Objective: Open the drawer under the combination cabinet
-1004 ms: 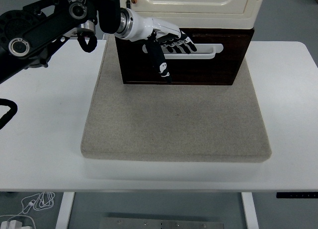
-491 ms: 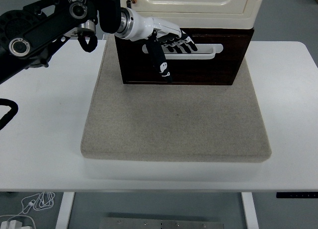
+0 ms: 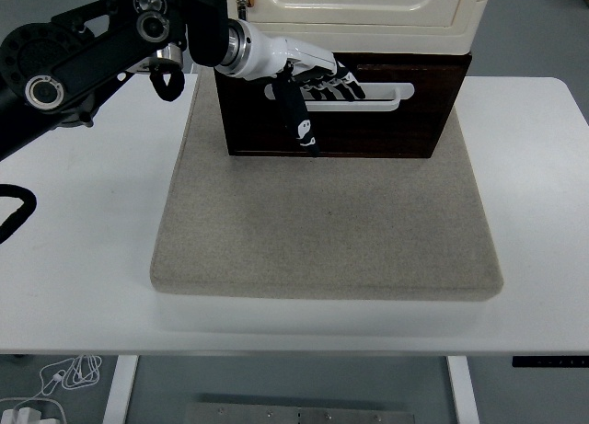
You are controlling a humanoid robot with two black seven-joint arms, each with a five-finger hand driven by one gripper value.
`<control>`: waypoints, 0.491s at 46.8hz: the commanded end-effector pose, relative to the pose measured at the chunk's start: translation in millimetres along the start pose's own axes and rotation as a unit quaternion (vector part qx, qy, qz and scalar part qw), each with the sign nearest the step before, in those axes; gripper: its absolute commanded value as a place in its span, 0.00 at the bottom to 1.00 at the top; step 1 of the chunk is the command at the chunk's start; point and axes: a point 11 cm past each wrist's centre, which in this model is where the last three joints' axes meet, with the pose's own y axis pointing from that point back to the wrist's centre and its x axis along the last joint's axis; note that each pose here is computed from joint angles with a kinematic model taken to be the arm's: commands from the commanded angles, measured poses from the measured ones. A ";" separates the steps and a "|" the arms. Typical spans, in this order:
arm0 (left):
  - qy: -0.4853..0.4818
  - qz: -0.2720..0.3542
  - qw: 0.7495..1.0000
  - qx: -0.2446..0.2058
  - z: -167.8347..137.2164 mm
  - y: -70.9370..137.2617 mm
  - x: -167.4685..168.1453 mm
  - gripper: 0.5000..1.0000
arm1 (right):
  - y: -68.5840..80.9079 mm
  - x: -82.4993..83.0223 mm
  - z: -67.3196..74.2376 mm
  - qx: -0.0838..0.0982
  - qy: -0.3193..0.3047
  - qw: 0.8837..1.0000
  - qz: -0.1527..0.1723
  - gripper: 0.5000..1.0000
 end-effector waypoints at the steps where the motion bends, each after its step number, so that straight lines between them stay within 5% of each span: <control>1: 0.000 -0.001 1.000 0.000 0.1 -0.4 -0.4 1.00 | 0.0 -0.1 0.0 0.000 0.000 1.000 0.000 0.86; 23: -0.001 -0.002 1.000 -0.001 1.5 -0.1 -0.4 1.00 | 0.0 -0.1 0.0 0.000 0.000 1.000 0.000 0.86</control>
